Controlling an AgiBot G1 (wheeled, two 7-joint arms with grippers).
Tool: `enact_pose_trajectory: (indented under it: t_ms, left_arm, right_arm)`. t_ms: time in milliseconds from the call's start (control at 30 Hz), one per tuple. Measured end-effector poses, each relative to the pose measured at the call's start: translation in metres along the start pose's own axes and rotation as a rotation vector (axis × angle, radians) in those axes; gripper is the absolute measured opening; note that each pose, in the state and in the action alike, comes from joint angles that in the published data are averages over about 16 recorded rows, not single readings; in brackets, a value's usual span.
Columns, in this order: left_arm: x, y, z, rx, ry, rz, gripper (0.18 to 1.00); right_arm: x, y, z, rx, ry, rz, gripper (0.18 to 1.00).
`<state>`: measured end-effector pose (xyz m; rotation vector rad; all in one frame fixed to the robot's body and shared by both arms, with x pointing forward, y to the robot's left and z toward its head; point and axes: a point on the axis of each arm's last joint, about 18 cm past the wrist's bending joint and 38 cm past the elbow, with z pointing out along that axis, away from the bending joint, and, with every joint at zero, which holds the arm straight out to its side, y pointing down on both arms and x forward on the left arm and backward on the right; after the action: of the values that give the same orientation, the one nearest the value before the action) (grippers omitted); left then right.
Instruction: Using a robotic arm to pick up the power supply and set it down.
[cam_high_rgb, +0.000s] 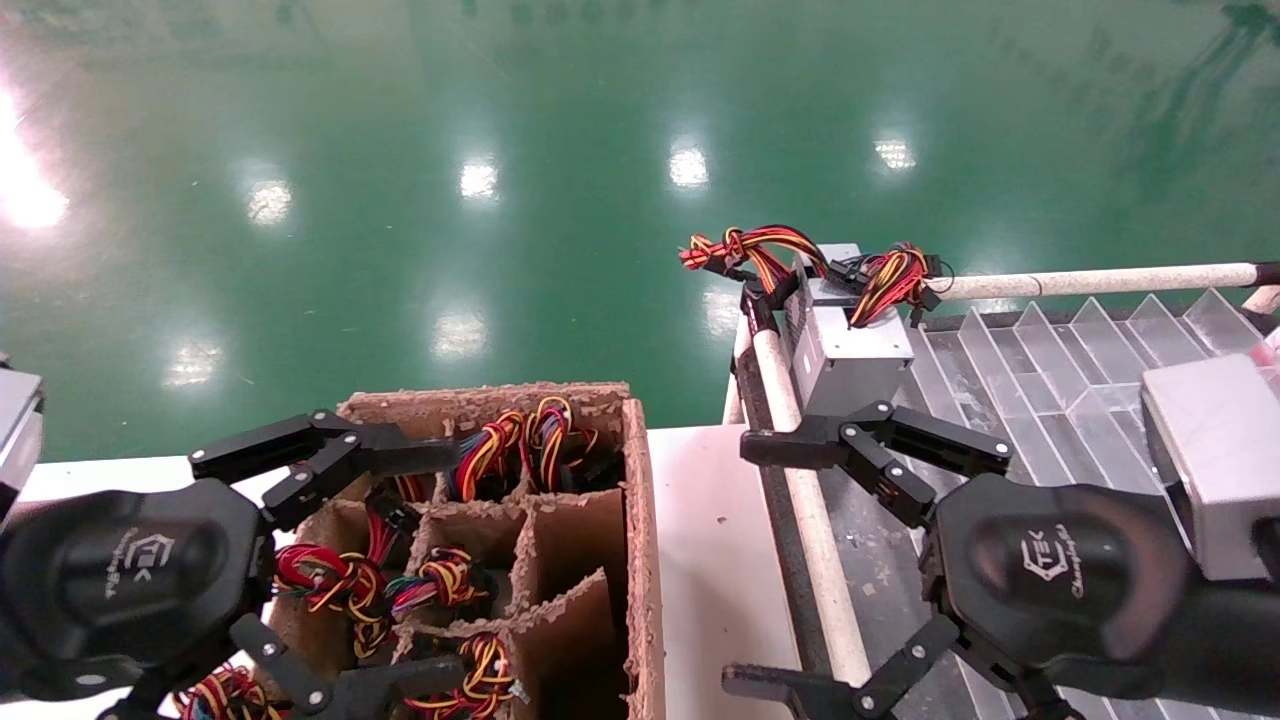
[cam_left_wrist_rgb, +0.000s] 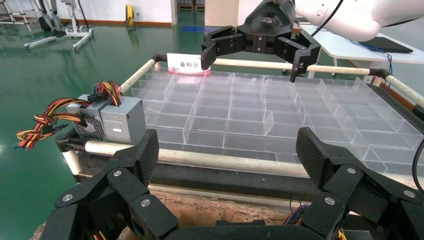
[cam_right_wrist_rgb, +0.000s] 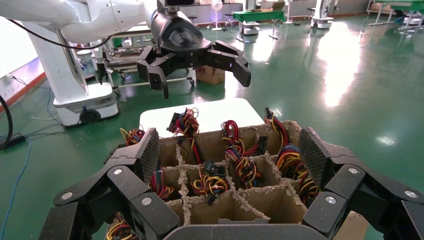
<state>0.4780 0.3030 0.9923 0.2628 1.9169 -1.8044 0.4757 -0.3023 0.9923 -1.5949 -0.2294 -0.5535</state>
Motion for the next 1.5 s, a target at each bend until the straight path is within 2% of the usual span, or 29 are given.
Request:
enact_pose_trajectory:
  t_ms: [933, 1233, 1500]
  left_arm:
    - [0.0, 0.0, 0.0, 0.0, 0.0, 0.0, 0.997]
    - [0.0, 0.0, 0.0, 0.0, 0.0, 0.0, 0.957]
    - [0.0, 0.0, 0.0, 0.0, 0.0, 0.0, 0.867]
  right_arm:
    - [0.0, 0.001, 0.0, -0.004, -0.001, 0.002, 1.0]
    - [0.004, 0.014, 0.012, -0.045, -0.007, 0.019, 1.0]
    - [0.027, 0.037, 0.042, -0.112, -0.01, 0.012, 1.0]
